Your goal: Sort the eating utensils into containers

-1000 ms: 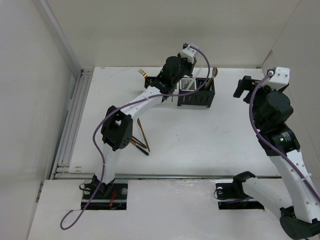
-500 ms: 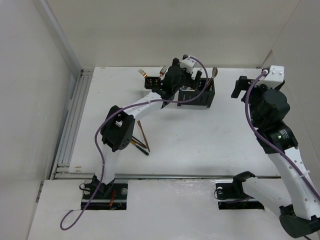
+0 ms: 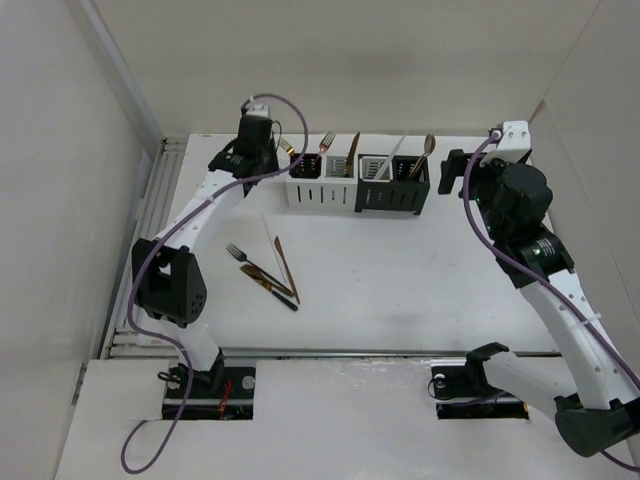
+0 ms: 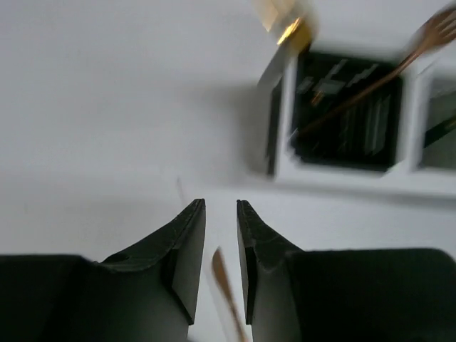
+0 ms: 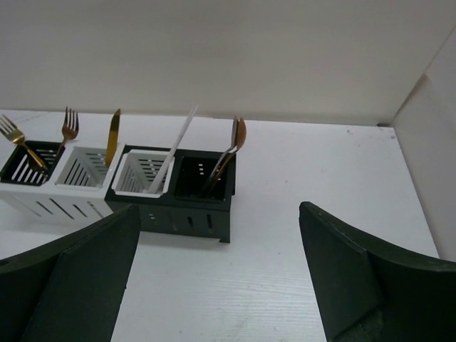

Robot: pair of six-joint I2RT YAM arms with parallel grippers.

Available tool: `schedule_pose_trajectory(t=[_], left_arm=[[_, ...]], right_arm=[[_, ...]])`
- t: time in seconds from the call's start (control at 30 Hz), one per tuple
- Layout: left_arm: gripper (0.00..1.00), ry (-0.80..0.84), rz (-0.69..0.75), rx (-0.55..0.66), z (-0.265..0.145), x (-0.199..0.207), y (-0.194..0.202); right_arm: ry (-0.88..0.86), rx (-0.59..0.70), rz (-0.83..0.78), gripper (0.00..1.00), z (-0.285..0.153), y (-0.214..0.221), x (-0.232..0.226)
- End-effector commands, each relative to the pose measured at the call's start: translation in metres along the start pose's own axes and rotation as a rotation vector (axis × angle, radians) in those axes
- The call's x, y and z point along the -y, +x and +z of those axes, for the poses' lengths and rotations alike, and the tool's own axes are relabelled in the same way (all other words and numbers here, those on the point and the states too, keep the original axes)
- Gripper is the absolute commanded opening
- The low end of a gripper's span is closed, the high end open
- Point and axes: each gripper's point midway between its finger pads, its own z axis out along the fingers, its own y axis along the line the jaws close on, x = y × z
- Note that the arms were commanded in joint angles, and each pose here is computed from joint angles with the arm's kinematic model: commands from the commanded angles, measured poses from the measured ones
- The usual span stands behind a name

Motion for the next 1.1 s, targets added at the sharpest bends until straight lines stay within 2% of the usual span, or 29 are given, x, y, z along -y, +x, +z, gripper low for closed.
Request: schedule_pose_trajectory(t=[0.0, 0.3, 0.47, 0.67, 0.77, 0.9, 0.97, 1.03, 1.07], left_arm=[[0.22, -0.037, 0.012, -0.424, -0.004, -0.028, 0.136], [0.22, 0.034, 0.007, -0.567, 0.003, -0.032, 0.199], [0.17, 0.003, -0.007, -0.664, 0.007, -0.039, 0.233], [0.11, -0.041, 0.006, -0.706, 0.008, -0.045, 0.250], [0.04, -0.072, 0.006, -0.694, 0.009, -0.050, 0.249], [0.04, -0.129, 0.029, -0.710, 0.010, -0.062, 0.260], [0.09, -0.159, 0.042, -0.707, 0.010, -0.068, 0.260], [0.23, -0.200, 0.072, -0.710, 0.008, -0.078, 0.263], [0.26, -0.215, 0.094, -0.714, 0.006, -0.082, 0.263]], right_arm=[[-0.058, 0.043, 0.033, 0.96, 0.004, -0.010, -0.011], [-0.027, 0.017, 0.046, 0.96, 0.000, -0.009, -0.006], [0.039, 0.018, 0.046, 0.96, -0.011, -0.011, 0.010], [0.085, 0.048, 0.057, 0.96, -0.018, -0.021, 0.020], [0.085, 0.057, 0.060, 0.96, -0.021, -0.024, 0.021], [0.105, 0.049, 0.057, 0.96, -0.021, -0.022, 0.024], [0.105, 0.049, 0.057, 0.96, -0.021, -0.022, 0.024], [0.105, 0.057, 0.050, 0.96, -0.021, -0.024, 0.025], [0.114, 0.057, 0.050, 0.96, -0.021, -0.024, 0.026]])
